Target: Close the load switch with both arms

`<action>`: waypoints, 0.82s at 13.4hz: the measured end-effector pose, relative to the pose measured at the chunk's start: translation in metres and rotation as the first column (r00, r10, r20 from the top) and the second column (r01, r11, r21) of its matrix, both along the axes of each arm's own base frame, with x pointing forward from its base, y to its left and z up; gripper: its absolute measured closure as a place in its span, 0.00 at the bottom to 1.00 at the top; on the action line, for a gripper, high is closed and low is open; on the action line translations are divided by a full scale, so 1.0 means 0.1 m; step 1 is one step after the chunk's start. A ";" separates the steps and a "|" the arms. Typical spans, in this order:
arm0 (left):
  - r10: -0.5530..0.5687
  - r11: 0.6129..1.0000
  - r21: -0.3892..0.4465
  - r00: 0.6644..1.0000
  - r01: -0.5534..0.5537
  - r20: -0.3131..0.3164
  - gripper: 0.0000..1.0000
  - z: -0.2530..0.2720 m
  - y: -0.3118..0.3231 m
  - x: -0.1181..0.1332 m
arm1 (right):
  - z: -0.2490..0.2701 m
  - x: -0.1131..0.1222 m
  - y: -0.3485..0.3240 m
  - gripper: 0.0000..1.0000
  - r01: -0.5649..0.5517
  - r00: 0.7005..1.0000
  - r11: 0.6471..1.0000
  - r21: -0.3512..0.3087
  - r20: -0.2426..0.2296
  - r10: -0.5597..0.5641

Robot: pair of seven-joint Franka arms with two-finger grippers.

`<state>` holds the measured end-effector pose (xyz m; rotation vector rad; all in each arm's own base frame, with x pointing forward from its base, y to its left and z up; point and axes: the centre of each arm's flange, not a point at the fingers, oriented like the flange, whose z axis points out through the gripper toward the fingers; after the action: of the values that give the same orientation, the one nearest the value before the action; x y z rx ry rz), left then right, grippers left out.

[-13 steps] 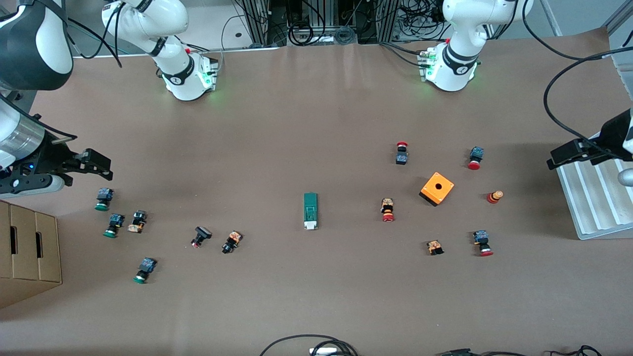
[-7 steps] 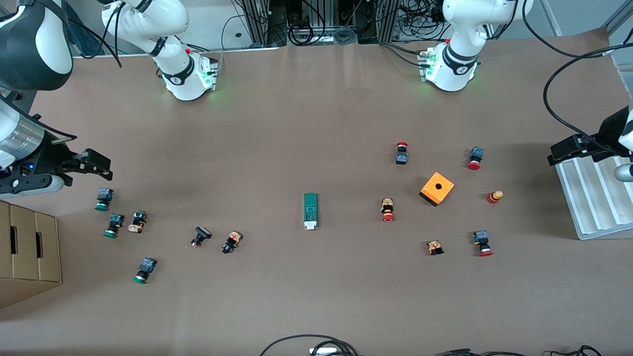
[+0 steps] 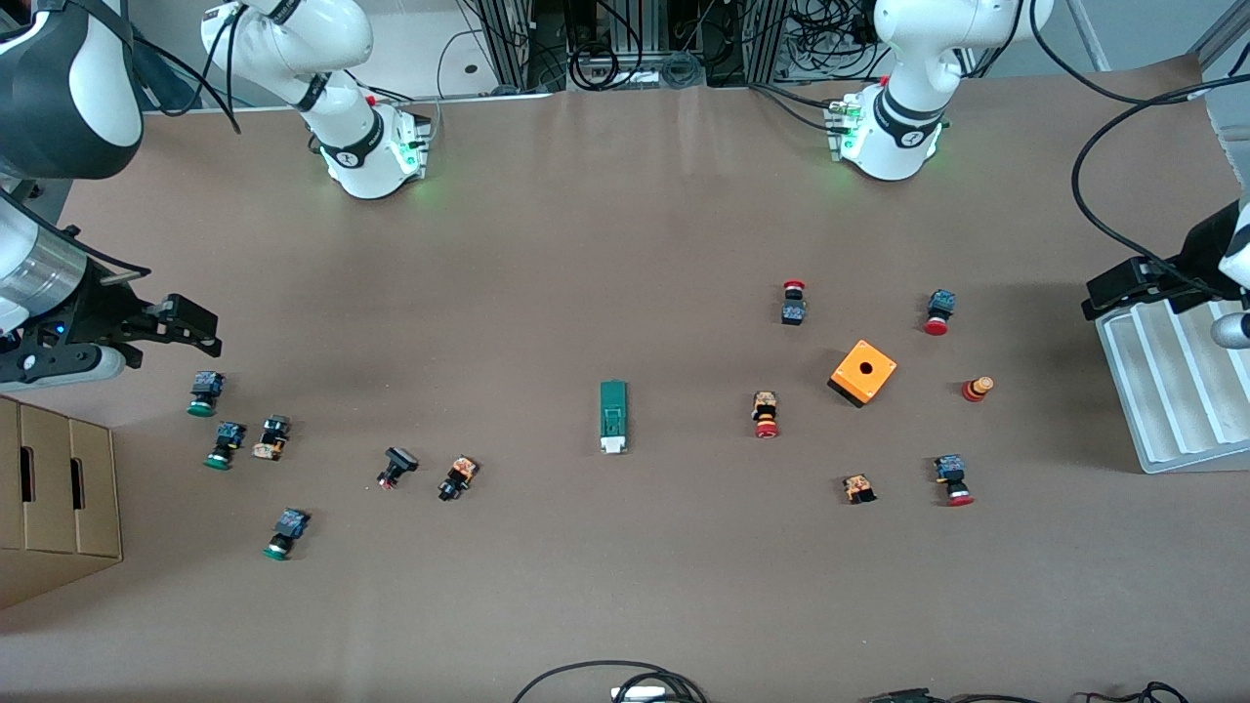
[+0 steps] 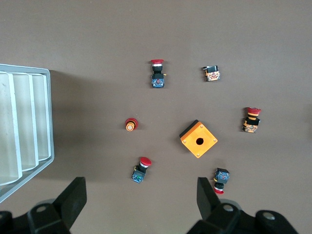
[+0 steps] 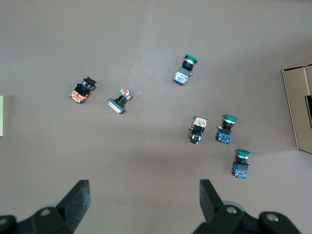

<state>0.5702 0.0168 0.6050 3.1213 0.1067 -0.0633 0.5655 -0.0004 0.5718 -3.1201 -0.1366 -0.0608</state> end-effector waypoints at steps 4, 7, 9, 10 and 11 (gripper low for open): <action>0.000 1.000 0.000 1.000 0.000 0.000 0.00 0.00 0.00 0.00 | 0.00 0.00 0.00 0.00 -0.001 1.000 1.000 0.000 0.001 0.001; 0.000 1.000 0.000 1.000 0.000 0.003 0.00 0.00 0.00 0.00 | 0.01 0.01 0.00 0.00 -0.004 1.000 1.000 0.000 0.008 0.004; 0.000 1.000 0.000 1.000 0.000 0.003 0.00 0.00 0.00 0.00 | 0.01 0.01 0.00 0.00 -0.004 1.000 1.000 0.000 0.011 0.004; 0.000 1.000 0.000 1.000 0.000 0.004 0.00 0.00 0.00 0.00 | 0.01 0.01 0.00 0.00 -0.004 1.000 1.000 0.000 0.011 0.004; 0.000 1.000 0.000 1.000 0.000 0.005 0.00 0.00 0.00 0.01 | 0.01 0.01 0.00 0.00 -0.004 1.000 1.000 0.000 0.011 0.004</action>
<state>0.5707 0.0167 0.6054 3.1215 0.1064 -0.0557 0.5666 -0.0008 0.5728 -3.1201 -0.1431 -0.0776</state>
